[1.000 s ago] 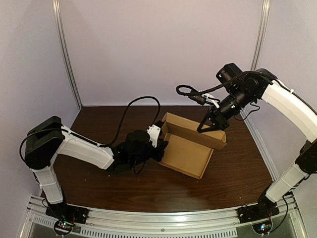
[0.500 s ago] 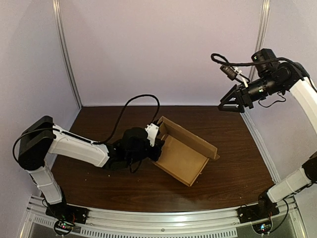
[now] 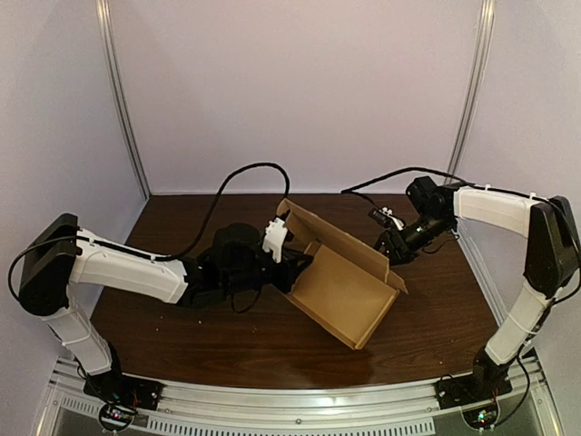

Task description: Fold the paper box

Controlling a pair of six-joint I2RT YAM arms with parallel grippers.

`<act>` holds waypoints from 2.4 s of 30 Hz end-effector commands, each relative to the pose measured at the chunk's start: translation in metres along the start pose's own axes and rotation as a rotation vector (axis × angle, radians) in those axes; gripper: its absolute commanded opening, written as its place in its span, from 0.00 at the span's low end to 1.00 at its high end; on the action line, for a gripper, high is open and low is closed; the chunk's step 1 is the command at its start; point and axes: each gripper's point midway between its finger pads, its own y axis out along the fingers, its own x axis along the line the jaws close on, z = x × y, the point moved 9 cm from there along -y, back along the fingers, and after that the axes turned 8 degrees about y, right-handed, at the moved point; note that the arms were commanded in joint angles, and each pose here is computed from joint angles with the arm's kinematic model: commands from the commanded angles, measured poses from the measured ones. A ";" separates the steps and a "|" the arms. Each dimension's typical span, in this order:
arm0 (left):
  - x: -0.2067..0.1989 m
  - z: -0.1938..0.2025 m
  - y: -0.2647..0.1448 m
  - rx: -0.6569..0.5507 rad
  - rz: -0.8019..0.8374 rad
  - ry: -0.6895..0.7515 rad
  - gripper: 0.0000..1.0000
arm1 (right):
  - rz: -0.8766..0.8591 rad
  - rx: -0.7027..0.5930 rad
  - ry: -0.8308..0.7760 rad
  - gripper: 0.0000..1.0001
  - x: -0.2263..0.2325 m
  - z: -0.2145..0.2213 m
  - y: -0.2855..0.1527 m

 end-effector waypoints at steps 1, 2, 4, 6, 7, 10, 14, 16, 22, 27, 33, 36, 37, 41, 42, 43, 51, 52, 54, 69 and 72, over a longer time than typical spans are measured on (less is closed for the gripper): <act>0.000 -0.021 -0.010 -0.150 -0.015 -0.058 0.11 | -0.263 0.005 -0.010 0.68 0.035 -0.006 0.006; 0.001 -0.023 -0.010 -0.178 -0.031 -0.067 0.12 | -0.324 0.029 0.015 0.67 0.037 -0.006 0.012; 0.001 -0.025 -0.010 -0.219 -0.056 -0.074 0.11 | -0.436 0.085 0.057 0.67 0.044 -0.006 0.026; -0.001 -0.026 -0.005 -0.242 -0.100 -0.066 0.12 | -0.540 0.143 0.061 0.66 0.060 -0.006 0.037; -0.003 -0.026 -0.003 -0.256 -0.121 -0.062 0.12 | -0.590 0.182 0.066 0.66 0.071 -0.005 0.042; -0.006 -0.023 0.006 -0.307 -0.154 -0.071 0.12 | -0.690 0.287 0.012 0.66 0.111 0.003 0.052; -0.009 -0.023 0.013 -0.319 -0.170 -0.073 0.12 | -0.697 0.287 -0.021 0.67 0.118 0.003 0.048; -0.009 -0.023 0.011 -0.317 -0.174 -0.069 0.13 | -0.672 0.260 0.011 0.66 0.102 -0.001 0.047; -0.003 -0.010 0.000 -0.209 -0.217 -0.025 0.13 | -0.477 0.113 0.128 0.67 0.034 -0.018 0.028; 0.012 0.026 -0.014 -0.017 -0.316 0.024 0.14 | -0.206 0.005 0.168 0.71 -0.010 -0.021 -0.002; 0.032 0.076 -0.017 0.207 -0.464 0.051 0.14 | -0.023 -0.089 0.154 0.72 -0.024 -0.020 -0.036; 0.034 0.089 -0.015 0.238 -0.462 0.031 0.15 | 0.021 -0.139 0.097 0.73 -0.011 -0.017 -0.049; 0.034 0.089 -0.017 0.231 -0.456 0.019 0.16 | 0.041 -0.154 0.081 0.73 -0.008 -0.015 -0.053; 0.028 0.079 -0.023 0.197 -0.394 -0.005 0.22 | 0.095 -0.197 -0.003 0.74 0.012 -0.008 -0.070; 0.026 0.075 -0.025 0.193 -0.379 -0.006 0.24 | 0.102 -0.212 -0.036 0.74 0.020 -0.006 -0.076; 0.025 0.072 -0.028 0.190 -0.366 -0.006 0.26 | 0.109 -0.228 -0.064 0.74 0.027 -0.003 -0.081; 0.013 0.028 -0.055 0.161 -0.276 0.151 0.43 | 0.215 -0.280 -0.385 0.78 0.078 0.041 -0.117; 0.012 0.023 -0.056 0.161 -0.273 0.184 0.45 | 0.235 -0.277 -0.415 0.79 0.079 0.048 -0.118; 0.010 0.014 -0.054 0.171 -0.274 0.235 0.49 | 0.291 -0.258 -0.414 0.82 0.073 0.057 -0.116; 0.017 0.049 -0.022 0.317 -0.282 -0.041 0.47 | 0.302 0.158 -1.141 0.63 0.083 0.142 -0.045; 0.030 0.063 -0.013 0.371 -0.313 -0.141 0.46 | 0.343 0.313 -1.263 0.56 0.079 0.135 -0.018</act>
